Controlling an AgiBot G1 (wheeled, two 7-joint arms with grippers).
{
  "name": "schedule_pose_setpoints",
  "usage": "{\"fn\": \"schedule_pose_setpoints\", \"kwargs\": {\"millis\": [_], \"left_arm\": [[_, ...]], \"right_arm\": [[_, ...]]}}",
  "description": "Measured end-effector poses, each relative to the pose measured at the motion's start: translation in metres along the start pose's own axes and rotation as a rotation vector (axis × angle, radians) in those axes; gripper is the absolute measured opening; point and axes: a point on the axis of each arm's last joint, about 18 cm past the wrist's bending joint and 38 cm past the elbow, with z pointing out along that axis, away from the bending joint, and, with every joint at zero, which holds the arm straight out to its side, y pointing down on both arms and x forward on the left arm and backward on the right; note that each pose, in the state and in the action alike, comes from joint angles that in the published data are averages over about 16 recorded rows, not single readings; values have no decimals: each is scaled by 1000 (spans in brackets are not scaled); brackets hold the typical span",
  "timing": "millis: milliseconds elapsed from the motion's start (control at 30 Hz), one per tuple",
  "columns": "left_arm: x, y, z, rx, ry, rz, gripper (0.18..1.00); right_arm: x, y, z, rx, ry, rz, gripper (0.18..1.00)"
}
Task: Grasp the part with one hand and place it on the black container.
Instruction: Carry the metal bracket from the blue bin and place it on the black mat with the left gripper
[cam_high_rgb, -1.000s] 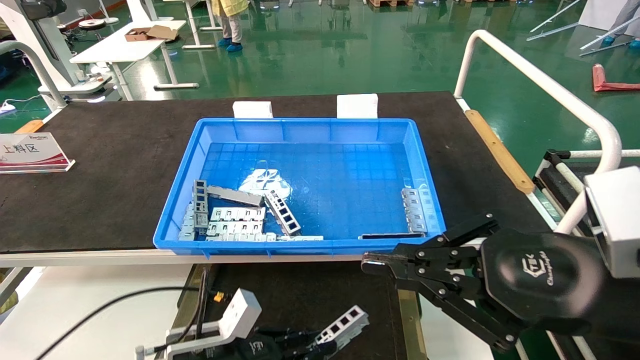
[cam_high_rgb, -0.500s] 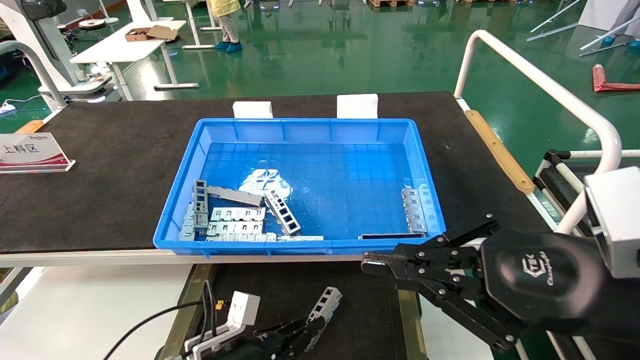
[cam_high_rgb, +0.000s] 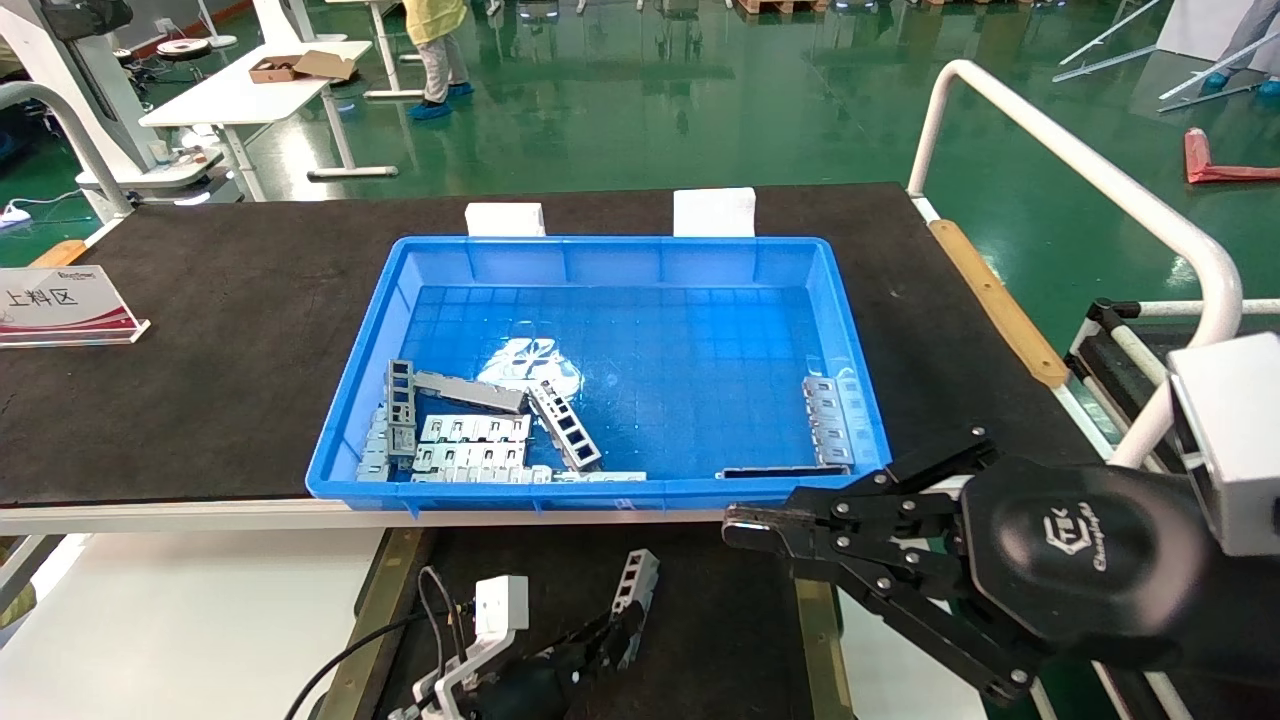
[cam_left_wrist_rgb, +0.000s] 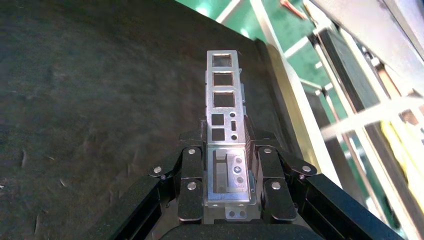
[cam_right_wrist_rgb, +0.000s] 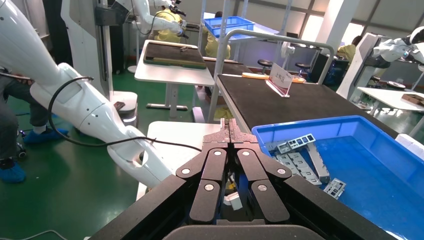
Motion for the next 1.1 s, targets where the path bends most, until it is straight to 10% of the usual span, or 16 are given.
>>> {"fn": "schedule_pose_setpoints", "kwargs": {"millis": [1100], "left_arm": [[-2,20,38,51,-134,-89,321]], "right_arm": [[0,0,0,0,0,0,193]]}}
